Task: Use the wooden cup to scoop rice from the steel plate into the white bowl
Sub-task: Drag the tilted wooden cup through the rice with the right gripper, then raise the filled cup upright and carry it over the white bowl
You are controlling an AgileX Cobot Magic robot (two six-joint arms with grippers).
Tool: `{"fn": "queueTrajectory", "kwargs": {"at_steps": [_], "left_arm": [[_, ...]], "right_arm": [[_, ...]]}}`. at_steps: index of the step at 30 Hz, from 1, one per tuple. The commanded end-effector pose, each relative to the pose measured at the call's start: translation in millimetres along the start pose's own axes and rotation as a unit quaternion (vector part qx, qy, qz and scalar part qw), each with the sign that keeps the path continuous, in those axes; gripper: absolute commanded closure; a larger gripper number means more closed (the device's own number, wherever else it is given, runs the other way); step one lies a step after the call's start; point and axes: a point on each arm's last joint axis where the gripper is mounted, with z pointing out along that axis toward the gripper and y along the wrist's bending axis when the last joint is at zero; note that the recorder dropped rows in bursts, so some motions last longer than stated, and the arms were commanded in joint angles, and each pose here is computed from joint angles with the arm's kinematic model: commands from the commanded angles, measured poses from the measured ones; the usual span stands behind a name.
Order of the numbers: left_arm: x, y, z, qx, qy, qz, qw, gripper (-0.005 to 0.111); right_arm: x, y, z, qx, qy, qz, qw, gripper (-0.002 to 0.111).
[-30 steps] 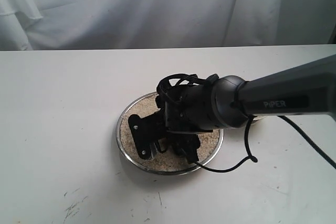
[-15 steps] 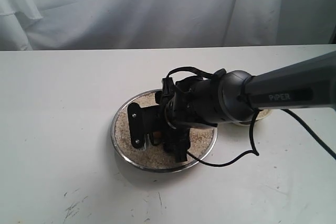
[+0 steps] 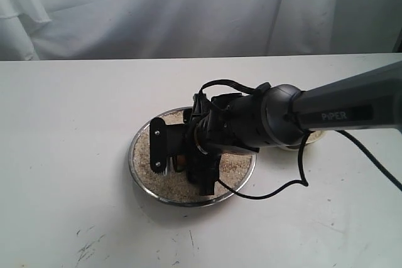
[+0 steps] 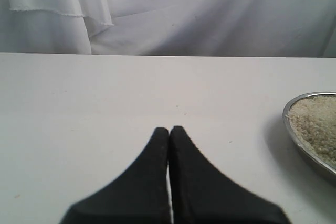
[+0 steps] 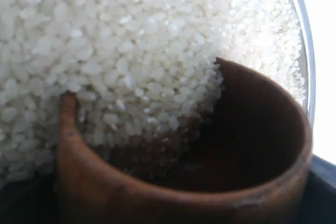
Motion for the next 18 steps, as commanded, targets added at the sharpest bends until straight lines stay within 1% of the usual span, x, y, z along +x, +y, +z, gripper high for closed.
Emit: {"fn": "queueTrajectory", "kwargs": {"at_steps": [1, 7, 16, 18], "left_arm": [[1, -0.1, 0, 0.001, -0.003, -0.002, 1.000, 0.107], [1, -0.1, 0, 0.001, -0.003, -0.002, 1.000, 0.107], [1, -0.1, 0, 0.001, -0.003, -0.002, 1.000, 0.107], [1, -0.1, 0, 0.001, -0.003, -0.002, 1.000, 0.107]], "right_arm": [[1, -6, -1, 0.007, -0.018, 0.034, 0.999, 0.108], [-1, -14, -13, 0.020, -0.022, 0.039, 0.999, 0.108], [-5, -19, -23, 0.021, -0.045, 0.087, 0.995, 0.108], [-6, -20, -26, 0.020, -0.052, 0.107, 0.993, 0.108]]}}
